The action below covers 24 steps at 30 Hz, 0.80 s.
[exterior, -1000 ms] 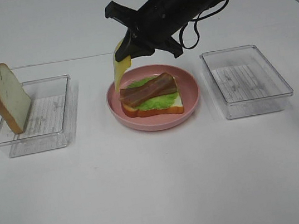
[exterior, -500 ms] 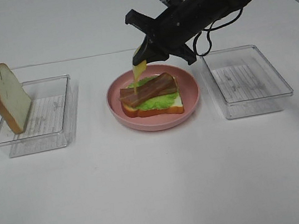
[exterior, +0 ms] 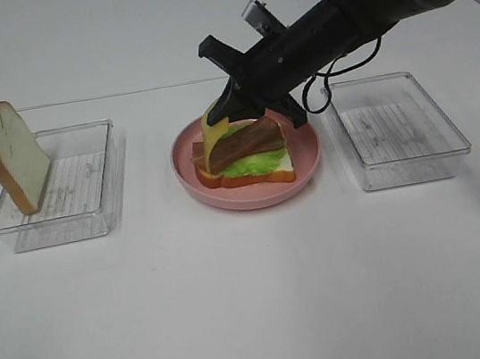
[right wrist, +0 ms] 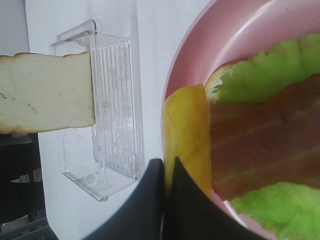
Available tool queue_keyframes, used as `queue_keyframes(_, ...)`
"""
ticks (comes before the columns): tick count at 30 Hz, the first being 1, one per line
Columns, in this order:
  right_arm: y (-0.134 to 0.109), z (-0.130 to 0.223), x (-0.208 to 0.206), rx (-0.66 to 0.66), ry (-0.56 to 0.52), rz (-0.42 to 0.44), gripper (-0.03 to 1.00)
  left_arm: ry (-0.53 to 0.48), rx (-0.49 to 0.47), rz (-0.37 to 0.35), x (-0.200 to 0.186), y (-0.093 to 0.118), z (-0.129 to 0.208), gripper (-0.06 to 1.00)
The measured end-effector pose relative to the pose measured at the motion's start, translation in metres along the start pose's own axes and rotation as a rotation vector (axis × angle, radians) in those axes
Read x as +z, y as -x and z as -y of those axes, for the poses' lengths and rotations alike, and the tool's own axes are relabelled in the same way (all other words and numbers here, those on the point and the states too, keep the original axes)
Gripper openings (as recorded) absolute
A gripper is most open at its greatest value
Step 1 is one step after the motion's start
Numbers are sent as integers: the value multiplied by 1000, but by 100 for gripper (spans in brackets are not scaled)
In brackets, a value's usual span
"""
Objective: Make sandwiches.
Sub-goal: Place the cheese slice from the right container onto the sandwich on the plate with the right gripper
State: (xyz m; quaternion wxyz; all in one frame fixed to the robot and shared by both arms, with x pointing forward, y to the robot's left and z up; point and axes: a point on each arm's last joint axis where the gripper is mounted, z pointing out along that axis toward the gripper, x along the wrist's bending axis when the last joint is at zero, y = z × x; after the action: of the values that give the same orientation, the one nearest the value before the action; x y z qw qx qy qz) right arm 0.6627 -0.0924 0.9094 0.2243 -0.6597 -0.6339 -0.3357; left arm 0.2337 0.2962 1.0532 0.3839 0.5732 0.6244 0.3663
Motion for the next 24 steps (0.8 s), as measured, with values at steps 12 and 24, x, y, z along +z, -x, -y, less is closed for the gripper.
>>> queue_keyframes(12, 6, -1, 0, -53, 8, 61, 1, 0, 0, 0, 0, 0, 0, 88)
queue_keyframes(24, 16, -2, -1, -135, 9, 174, 1, 0, 0, 0, 0, 0, 0, 88)
